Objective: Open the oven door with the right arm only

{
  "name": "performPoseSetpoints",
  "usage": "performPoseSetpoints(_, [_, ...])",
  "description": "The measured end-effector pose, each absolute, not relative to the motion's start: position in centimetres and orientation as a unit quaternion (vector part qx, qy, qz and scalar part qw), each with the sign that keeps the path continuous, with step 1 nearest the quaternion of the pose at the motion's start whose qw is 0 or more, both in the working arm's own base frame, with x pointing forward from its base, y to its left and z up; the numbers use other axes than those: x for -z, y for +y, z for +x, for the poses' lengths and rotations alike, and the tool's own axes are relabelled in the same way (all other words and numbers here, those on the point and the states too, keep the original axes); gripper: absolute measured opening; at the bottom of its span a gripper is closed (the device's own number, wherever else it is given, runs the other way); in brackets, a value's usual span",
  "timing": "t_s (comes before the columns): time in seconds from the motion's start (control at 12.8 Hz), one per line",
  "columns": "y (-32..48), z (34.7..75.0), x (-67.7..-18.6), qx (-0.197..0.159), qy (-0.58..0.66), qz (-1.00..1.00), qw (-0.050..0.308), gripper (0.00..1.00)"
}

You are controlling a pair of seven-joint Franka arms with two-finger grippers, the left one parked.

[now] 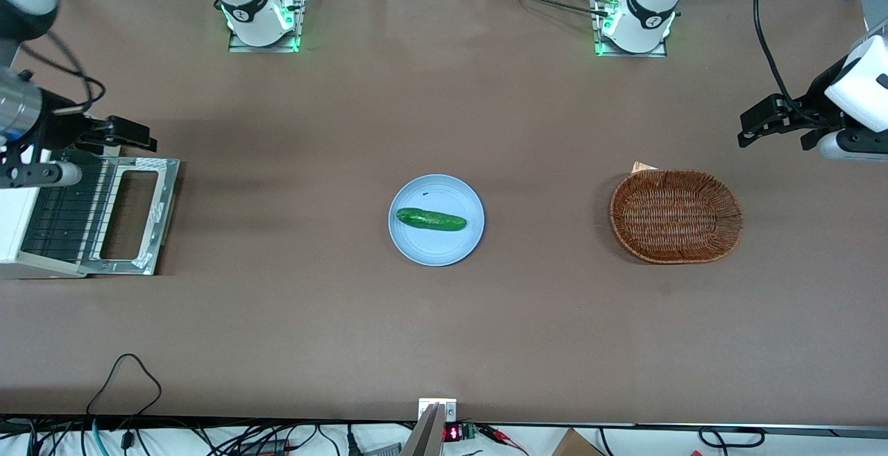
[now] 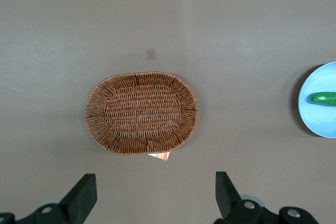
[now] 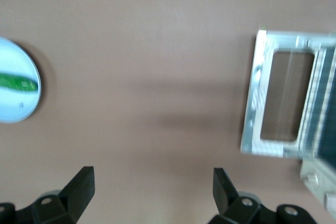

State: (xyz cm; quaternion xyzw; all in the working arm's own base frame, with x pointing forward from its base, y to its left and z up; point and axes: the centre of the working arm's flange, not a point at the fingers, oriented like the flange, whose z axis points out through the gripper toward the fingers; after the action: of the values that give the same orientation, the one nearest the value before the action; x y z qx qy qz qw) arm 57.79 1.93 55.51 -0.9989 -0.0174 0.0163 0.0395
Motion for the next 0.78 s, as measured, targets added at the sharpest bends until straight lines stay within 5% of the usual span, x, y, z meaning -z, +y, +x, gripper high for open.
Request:
performPoseSetpoints(0.31, [1.8, 53.9, -55.5, -0.012, -0.017, -0.999, 0.042, 1.0])
performPoseSetpoints(0.78, [1.5, 55.0, -55.2, -0.037, -0.016, -0.998, 0.038, 1.0])
